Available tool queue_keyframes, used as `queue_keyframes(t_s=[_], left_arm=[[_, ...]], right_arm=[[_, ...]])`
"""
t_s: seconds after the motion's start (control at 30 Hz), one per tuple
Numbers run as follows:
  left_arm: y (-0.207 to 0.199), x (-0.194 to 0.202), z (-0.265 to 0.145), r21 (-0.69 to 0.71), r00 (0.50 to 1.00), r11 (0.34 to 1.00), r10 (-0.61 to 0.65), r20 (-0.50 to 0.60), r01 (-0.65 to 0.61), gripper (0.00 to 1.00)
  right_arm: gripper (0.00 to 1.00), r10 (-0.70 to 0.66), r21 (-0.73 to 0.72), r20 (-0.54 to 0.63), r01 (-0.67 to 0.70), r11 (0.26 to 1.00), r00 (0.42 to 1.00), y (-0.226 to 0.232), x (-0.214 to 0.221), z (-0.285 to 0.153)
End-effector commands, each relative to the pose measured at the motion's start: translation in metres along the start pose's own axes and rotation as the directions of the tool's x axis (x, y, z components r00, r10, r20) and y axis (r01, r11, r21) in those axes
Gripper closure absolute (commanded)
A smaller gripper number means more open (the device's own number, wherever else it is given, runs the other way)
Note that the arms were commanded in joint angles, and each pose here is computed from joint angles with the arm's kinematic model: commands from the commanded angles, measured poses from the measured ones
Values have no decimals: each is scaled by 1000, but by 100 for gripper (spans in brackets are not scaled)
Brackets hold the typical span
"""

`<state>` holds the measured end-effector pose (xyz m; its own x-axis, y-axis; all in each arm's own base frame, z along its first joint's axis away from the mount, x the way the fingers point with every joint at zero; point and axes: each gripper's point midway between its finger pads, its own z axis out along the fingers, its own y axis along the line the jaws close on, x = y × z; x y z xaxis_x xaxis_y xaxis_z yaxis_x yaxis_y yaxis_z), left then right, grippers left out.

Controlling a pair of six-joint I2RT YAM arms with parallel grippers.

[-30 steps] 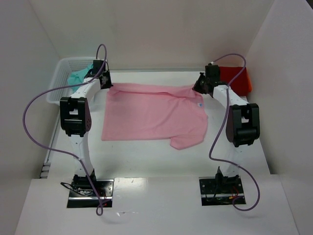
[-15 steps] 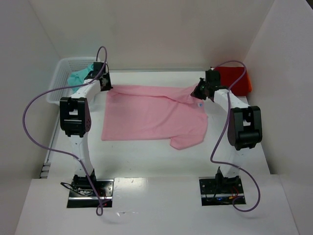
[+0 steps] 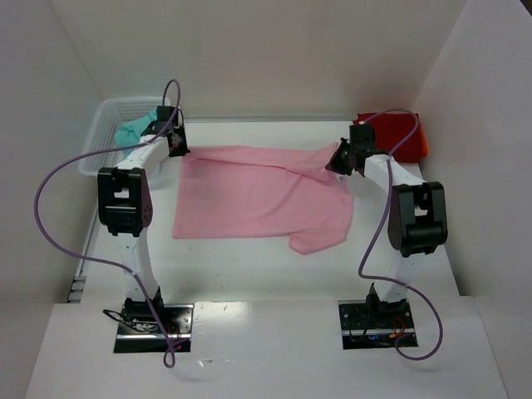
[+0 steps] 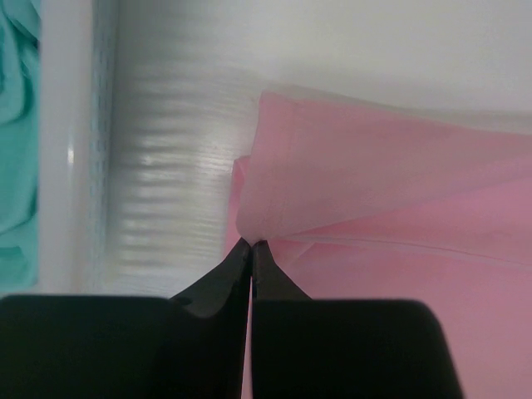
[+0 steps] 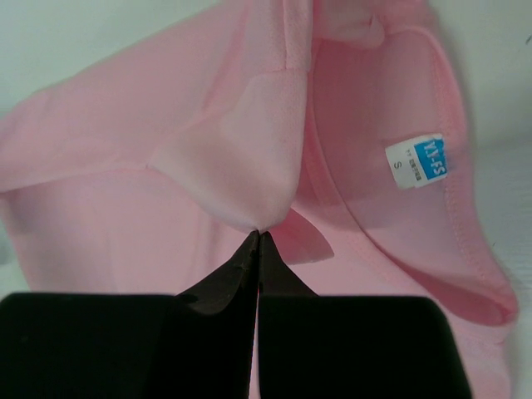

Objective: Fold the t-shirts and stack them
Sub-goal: Fold the flattened tshirt in 1/3 of the way

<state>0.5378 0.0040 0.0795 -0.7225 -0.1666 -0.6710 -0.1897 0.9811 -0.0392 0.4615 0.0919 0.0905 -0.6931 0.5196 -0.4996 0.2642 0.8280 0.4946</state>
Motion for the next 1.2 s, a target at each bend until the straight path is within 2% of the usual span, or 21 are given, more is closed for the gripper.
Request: queue_keyframes(t_s=[0.0,0.17,0.3,0.73,1.17], left_arm=[[-1,-81,-37,1,982,1000,17,190,-18,100],[-4,-126,-54,2,959,1000,22,282,-24,100],[-6,-139,-57,2,952,999,29,305,-32,100],[-8,-134,-49,9,949,997,67,309,-73,100],[-12,-108,-1,21,969,996,78,234,-85,100]], right_arm=[[100,-24,-59,187,35,998,982,32,-76,-30],[100,-26,-92,315,57,994,949,52,-140,-52],[100,-26,-133,386,83,988,922,71,-181,-66],[100,-60,-170,325,120,978,944,73,-174,-35],[100,-40,-200,191,79,977,981,59,-141,10]])
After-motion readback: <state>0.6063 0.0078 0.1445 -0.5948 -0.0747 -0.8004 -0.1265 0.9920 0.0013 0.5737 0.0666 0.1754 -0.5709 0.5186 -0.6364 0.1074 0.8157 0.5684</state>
